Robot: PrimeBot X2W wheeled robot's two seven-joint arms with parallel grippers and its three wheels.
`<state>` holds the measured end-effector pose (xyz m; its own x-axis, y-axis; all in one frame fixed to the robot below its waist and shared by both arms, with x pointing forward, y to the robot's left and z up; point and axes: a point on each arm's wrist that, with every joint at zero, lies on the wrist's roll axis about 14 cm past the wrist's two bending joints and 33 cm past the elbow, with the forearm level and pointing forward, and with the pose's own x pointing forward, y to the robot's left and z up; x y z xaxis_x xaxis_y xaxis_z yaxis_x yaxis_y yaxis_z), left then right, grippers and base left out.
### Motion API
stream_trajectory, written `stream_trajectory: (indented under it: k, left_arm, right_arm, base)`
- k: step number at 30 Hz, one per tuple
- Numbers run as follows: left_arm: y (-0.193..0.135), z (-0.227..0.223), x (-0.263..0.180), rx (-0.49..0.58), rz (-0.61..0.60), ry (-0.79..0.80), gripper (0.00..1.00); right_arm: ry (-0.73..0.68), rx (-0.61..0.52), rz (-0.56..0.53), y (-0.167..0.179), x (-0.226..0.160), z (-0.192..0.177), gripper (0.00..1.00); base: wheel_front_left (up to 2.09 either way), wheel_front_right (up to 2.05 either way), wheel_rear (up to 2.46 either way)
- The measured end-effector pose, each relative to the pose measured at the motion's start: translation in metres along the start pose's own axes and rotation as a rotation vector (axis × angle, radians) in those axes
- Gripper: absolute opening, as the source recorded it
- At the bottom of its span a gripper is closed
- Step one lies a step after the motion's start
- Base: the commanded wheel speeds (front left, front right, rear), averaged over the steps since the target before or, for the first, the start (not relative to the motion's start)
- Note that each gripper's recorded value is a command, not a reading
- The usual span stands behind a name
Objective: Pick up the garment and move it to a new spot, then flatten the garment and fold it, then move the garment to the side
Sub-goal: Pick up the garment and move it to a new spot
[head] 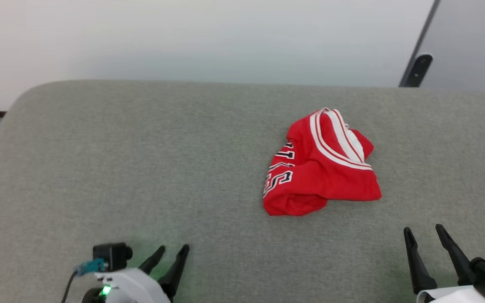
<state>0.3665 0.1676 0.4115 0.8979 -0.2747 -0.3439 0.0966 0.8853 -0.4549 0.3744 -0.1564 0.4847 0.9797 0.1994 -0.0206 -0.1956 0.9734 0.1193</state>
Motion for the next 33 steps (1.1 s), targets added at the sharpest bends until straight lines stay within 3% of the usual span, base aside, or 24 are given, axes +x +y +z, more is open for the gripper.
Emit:
stream_trajectory:
  k: [12, 15, 22, 33]
  left_arm:
    - [0.007, 0.032, -0.046, 0.19, 0.112, -0.241, 1.0]
    - [-0.002, 0.051, -0.055, 0.287, 0.112, -0.328, 1.0]
    - [-0.021, 0.086, -0.074, 0.37, 0.108, -0.499, 1.0]
    - [-0.013, 0.066, -0.08, 0.355, 0.132, -0.469, 1.0]
  right_arm:
    - [0.006, -0.019, -0.012, -0.009, -0.004, 0.003, 1.0]
    - [-0.006, -0.012, -0.027, -0.013, -0.005, 0.007, 1.0]
    - [-0.061, 0.017, -0.048, -0.016, -0.01, 0.023, 1.0]
    - [-0.054, 0.046, -0.073, -0.016, -0.023, 0.019, 1.0]
  base:
    - [0.0, 0.0, 0.0]
    - [0.0, 0.0, 0.0]
    - [0.0, 0.0, 0.0]
    - [0.0, 0.0, 0.0]
